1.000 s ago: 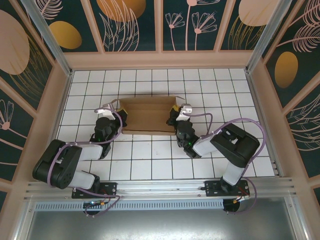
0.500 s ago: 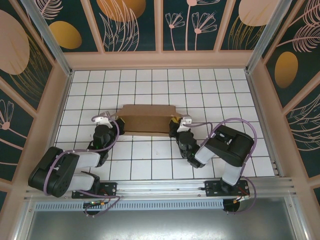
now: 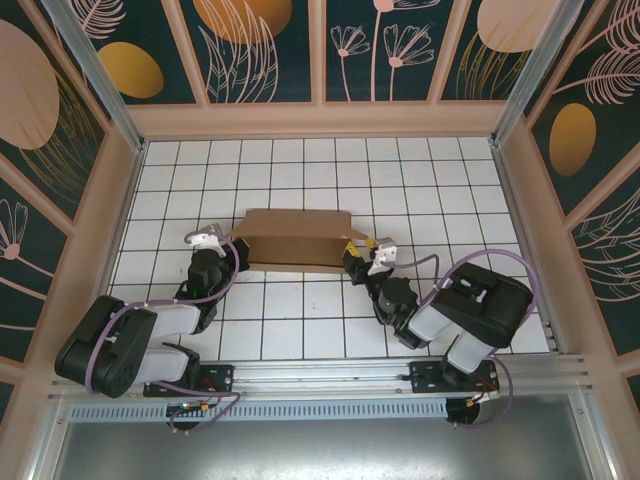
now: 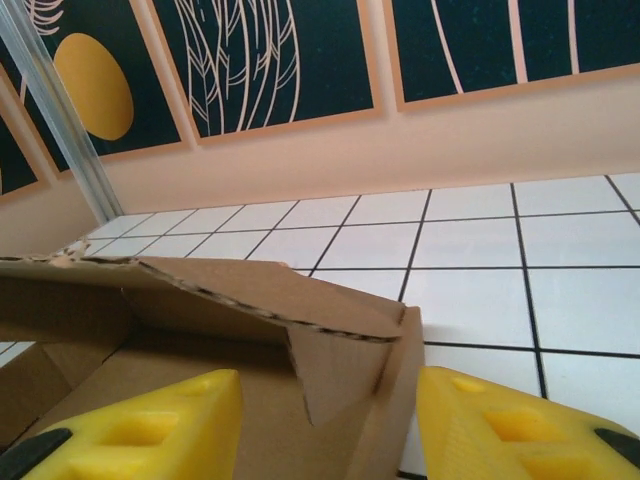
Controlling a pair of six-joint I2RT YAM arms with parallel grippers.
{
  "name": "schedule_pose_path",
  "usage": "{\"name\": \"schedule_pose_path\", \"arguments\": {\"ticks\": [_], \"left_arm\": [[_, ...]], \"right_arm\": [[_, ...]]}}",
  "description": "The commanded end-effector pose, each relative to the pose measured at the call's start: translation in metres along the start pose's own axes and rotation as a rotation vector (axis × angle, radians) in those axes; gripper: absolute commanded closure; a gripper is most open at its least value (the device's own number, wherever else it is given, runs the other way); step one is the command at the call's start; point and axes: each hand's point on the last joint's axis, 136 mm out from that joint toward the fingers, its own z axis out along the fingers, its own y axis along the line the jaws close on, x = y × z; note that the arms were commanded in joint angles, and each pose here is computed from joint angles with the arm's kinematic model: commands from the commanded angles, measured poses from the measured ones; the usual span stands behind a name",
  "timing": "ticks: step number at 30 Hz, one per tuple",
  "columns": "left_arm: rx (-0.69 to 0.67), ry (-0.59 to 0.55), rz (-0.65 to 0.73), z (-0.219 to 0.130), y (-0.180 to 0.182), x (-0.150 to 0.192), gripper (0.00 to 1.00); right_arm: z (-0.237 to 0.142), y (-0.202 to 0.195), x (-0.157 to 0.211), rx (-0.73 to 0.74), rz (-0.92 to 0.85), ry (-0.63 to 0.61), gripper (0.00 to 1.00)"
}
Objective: Fold the paper box
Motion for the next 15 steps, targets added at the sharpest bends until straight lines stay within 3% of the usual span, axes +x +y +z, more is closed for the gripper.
{"name": "schedule_pose_path", "arguments": {"ticks": [1, 5, 9, 15], "left_arm": [[-0.042, 0.056, 0.039, 0.003, 0.008, 0.013, 0.98], [-0.035, 0.071, 0.054, 0.006, 0.006, 0.014, 0.97], [0.001, 0.105, 0.075, 0.013, -0.004, 0.019, 0.95], [0.043, 0.140, 0.154, 0.032, -0.032, 0.026, 0.90]], "right_arm": [[-0.019, 0.002, -0.015, -0.058, 0.027, -0.039, 0.50], [-0.036, 0.019, -0.023, -0.192, 0.024, -0.011, 0.51], [-0.064, 0.062, -0.053, -0.472, 0.012, -0.019, 0.53], [-0.056, 0.066, -0.113, -0.449, 0.089, 0.033, 0.70]]}}
